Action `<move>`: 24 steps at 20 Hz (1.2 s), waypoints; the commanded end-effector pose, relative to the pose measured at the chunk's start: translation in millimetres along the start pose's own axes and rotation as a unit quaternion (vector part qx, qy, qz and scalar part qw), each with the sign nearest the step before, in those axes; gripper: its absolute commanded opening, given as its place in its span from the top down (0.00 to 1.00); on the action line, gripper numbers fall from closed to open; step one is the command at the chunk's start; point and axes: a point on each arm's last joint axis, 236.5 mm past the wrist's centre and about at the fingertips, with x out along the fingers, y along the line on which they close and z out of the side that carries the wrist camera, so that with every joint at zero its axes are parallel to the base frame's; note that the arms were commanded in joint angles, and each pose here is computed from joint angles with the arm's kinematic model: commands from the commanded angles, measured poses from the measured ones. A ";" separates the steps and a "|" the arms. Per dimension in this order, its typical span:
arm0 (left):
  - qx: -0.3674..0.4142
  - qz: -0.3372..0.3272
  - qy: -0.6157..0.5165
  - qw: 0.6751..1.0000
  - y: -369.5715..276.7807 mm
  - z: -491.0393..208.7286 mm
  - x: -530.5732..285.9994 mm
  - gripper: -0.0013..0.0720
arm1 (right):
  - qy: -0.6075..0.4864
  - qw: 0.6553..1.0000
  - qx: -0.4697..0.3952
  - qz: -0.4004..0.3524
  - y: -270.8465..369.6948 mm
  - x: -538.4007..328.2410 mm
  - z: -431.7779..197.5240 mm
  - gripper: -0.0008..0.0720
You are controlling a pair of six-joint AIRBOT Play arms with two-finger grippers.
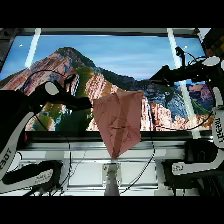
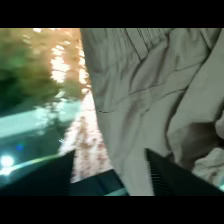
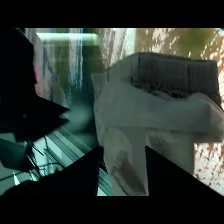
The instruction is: Fold the clothes and pants, and hang the long-sleeved shirts on hangers.
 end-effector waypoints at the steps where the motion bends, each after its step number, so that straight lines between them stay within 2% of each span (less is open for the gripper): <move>1: -0.054 -0.061 0.031 0.996 -13.4 -7.5 27.7 0.22 | -0.027 0.999 0.007 0.024 7.5 1.9 16.6 0.53; 5: -0.089 -0.090 0.058 0.990 -14.8 -12.0 52.2 0.23 | -0.030 0.999 0.003 0.024 9.8 0.0 18.2 0.53; 7: -0.091 -0.090 0.066 0.990 -11.3 -14.3 58.8 0.35 | -0.030 0.999 0.003 0.024 9.9 0.0 18.2 0.53; 14: -0.088 -0.071 0.082 0.990 5.6 -17.5 63.8 0.35 | -0.021 0.999 0.003 0.027 11.2 0.2 14.0 0.53; 18: -0.103 -0.066 0.036 0.992 22.8 10.1 44.4 0.35 | -0.018 0.999 0.002 0.027 11.5 0.2 12.8 0.53; 24: -0.130 -0.074 0.001 0.989 20.2 28.8 66.1 0.35 | -0.019 0.999 0.003 0.027 11.2 0.3 13.4 0.53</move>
